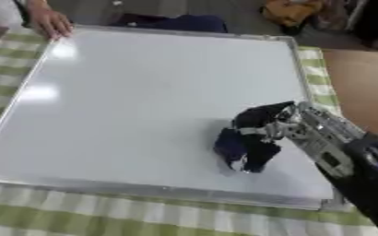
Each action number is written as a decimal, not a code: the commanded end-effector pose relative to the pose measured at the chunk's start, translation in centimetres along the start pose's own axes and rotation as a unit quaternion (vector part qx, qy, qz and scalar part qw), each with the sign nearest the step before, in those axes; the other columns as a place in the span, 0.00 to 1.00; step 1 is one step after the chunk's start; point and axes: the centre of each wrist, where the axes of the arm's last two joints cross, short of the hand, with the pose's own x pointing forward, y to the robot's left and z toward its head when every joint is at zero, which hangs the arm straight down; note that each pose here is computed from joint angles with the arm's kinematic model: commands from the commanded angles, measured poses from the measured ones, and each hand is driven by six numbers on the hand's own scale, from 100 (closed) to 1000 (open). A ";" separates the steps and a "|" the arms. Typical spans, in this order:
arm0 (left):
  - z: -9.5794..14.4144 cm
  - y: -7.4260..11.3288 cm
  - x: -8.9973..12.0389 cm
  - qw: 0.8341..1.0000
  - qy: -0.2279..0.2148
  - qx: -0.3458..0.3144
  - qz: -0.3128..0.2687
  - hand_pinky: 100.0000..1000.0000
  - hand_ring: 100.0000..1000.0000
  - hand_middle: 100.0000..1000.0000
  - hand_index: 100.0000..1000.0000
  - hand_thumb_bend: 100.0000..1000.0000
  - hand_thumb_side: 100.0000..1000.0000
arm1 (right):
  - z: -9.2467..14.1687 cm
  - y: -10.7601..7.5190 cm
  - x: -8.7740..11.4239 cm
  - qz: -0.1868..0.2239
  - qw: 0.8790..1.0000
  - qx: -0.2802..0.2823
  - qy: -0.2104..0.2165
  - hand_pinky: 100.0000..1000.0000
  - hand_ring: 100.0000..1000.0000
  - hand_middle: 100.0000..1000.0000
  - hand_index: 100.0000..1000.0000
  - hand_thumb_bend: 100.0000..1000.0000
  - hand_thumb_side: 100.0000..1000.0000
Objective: Wipe the whiteboard clean with a brush.
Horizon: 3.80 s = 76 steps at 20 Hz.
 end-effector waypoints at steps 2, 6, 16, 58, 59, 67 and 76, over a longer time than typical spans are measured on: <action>-0.6 0.2 0.7 1.000 -0.016 -0.005 -0.002 0.59 0.77 0.75 0.65 0.07 1.00 | 0.2 -0.3 0.7 0.001 1.000 -0.003 -0.008 0.54 0.68 0.43 0.62 0.00 0.64; -0.6 0.2 0.7 1.000 -0.016 -0.005 -0.002 0.59 0.77 0.75 0.65 0.07 1.00 | 0.0 -0.1 0.2 -0.007 1.000 0.002 0.009 0.54 0.68 0.44 0.62 0.00 0.63; -0.6 0.1 0.7 1.000 -0.017 -0.007 -0.002 0.59 0.77 0.75 0.65 0.07 1.00 | -0.7 1.2 -2.5 -0.028 0.997 0.002 0.077 0.55 0.70 0.45 0.64 0.00 0.62; -0.6 0.1 0.7 1.000 -0.016 -0.013 -0.003 0.60 0.78 0.76 0.65 0.06 1.00 | -0.2 2.2 -9.5 -0.122 0.962 -0.061 0.235 0.53 0.68 0.42 0.64 0.00 0.62; -0.6 0.1 0.7 1.000 -0.016 -0.013 -0.003 0.60 0.78 0.76 0.65 0.06 1.00 | -0.2 2.2 -9.5 -0.122 0.963 -0.061 0.234 0.53 0.68 0.42 0.64 0.00 0.62; -0.7 0.1 0.7 1.000 -0.016 -0.013 -0.002 0.60 0.78 0.76 0.65 0.07 1.00 | -0.6 1.8 -8.3 -0.121 0.973 -0.052 0.188 0.53 0.67 0.40 0.62 0.00 0.62; -0.7 0.0 0.7 1.000 -0.015 -0.013 0.000 0.60 0.77 0.76 0.65 0.07 1.00 | -1.3 -0.4 -4.6 -0.089 0.989 -0.054 0.106 0.51 0.64 0.38 0.61 0.00 0.62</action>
